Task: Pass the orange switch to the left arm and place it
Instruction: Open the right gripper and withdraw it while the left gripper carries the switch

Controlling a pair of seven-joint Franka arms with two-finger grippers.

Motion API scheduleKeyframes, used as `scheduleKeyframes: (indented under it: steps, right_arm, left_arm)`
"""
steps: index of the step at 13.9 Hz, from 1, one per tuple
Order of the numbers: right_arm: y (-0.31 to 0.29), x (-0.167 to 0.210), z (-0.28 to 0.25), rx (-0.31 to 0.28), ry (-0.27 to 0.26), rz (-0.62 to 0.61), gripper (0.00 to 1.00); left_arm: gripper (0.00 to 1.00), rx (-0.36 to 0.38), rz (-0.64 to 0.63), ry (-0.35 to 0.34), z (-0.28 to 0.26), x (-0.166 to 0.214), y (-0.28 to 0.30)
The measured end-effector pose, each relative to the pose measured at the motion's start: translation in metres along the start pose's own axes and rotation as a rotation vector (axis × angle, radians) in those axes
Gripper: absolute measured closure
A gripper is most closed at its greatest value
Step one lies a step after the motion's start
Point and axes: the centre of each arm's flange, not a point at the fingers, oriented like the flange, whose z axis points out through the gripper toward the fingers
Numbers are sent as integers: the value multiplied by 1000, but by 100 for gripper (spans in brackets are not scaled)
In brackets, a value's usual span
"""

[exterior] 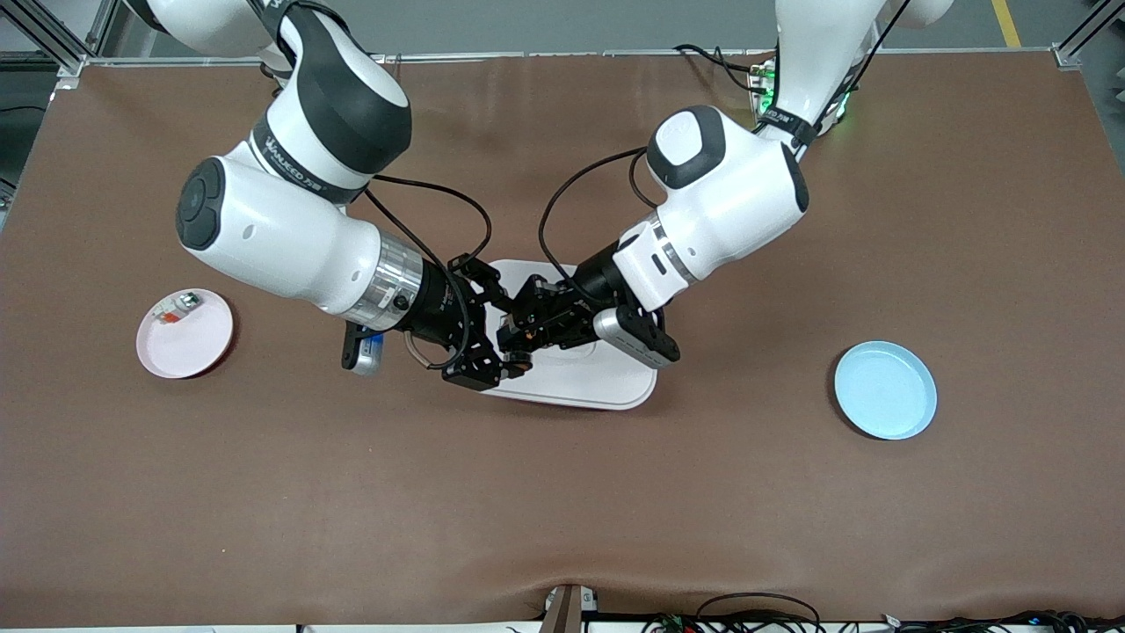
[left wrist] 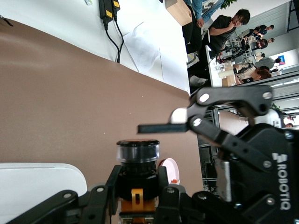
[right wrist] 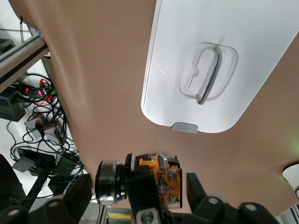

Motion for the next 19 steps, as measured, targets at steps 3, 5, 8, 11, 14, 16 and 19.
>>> scheduleKeyframes:
  steps: [3,5,8,11,14,16,19]
  right_arm:
    - [-1,3,-5,-7,7,-25,0]
    - [-1,12,-10,-48,23,-96,0]
    - [-5,39,-36,-115,42,-209,0]
    - [-8,79,-77,-185,60,-360,0]
    - [-6,116,-119,-247,119,-556,0]
    - [-6,142,-144,-284,153,-678,0]
    - [-6,194,-179,-359,188,-849,0]
  left_arm:
    - [66,0,0,4,-1,2,-1]
    - [66,-1,-1,11,-4,5,-1]
    - [66,2,2,17,-7,9,-2]
    - [66,53,70,5,-14,11,-5]
    - [66,93,112,-57,-35,20,-7]
    - [66,129,139,-114,-58,31,-9]
    - [66,204,186,-195,-94,42,-14]
